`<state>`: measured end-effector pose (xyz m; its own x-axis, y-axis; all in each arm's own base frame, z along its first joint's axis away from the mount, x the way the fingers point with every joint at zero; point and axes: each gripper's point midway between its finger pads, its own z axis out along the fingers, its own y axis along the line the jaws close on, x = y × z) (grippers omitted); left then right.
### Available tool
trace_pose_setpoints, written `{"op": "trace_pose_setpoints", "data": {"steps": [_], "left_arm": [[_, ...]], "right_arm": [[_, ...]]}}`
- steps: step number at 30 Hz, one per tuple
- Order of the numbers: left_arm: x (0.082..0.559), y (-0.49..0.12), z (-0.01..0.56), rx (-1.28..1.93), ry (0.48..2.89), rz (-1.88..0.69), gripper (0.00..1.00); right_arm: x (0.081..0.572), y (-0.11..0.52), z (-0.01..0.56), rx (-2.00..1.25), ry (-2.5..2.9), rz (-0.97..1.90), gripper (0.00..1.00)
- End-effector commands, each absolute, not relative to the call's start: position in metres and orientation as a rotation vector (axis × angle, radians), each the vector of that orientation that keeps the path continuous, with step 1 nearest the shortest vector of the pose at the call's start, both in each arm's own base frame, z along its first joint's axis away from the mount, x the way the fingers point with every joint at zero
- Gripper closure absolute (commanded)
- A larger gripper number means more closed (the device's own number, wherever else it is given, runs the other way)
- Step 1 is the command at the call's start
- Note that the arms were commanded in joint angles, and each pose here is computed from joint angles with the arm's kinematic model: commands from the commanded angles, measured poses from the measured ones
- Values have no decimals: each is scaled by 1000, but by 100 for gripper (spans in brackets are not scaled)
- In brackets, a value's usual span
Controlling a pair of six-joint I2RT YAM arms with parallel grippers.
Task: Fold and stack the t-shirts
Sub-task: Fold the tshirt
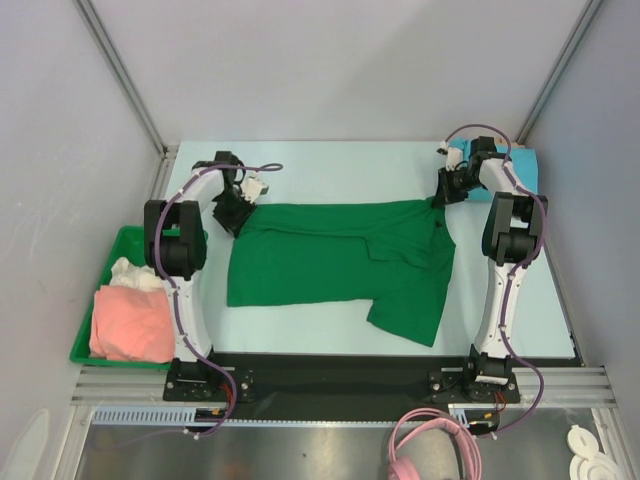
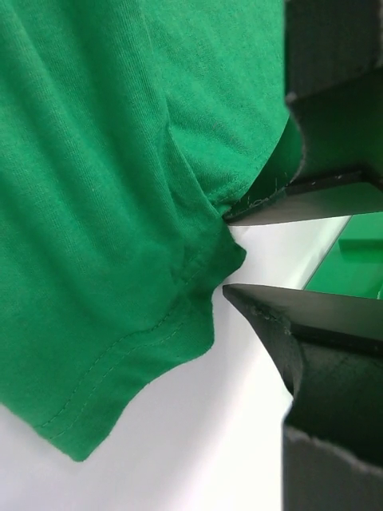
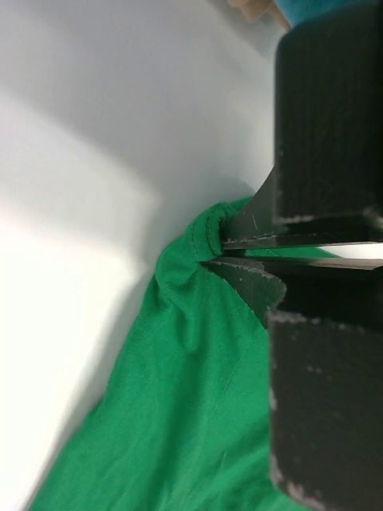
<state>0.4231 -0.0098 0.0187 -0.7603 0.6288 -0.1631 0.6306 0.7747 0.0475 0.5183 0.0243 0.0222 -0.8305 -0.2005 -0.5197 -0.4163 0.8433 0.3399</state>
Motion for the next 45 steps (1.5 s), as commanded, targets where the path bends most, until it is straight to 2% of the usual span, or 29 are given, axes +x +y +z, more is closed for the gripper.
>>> {"op": "trace_pose_setpoints", "data": {"steps": [1,4,9,26,38,39,40,41,42,45], "left_arm": [[436,-18,32,980,2745,-40,59],[435,-18,31,992,2745,-43,69],[436,-20,34,1013,2730,-59,100],[410,-18,66,1034,2688,-49,100],[392,-14,58,1064,2725,-57,100],[390,-14,57,1071,2731,-63,98],[390,-13,56,1071,2734,-52,79],[393,-11,57,1053,2733,-24,71],[396,-10,60,1047,2726,-15,68],[413,-15,77,1022,2673,-17,66]], "right_arm": [[511,33,21,-491,2564,612,94],[511,33,20,-489,2566,614,94],[510,33,19,-486,2570,609,94],[511,25,22,-445,2561,632,95],[511,21,19,-436,2563,637,95],[511,20,18,-433,2568,639,95],[511,20,19,-432,2566,638,95],[511,21,19,-432,2565,639,94],[510,22,19,-434,2565,643,94],[510,21,18,-435,2568,642,94]]}}
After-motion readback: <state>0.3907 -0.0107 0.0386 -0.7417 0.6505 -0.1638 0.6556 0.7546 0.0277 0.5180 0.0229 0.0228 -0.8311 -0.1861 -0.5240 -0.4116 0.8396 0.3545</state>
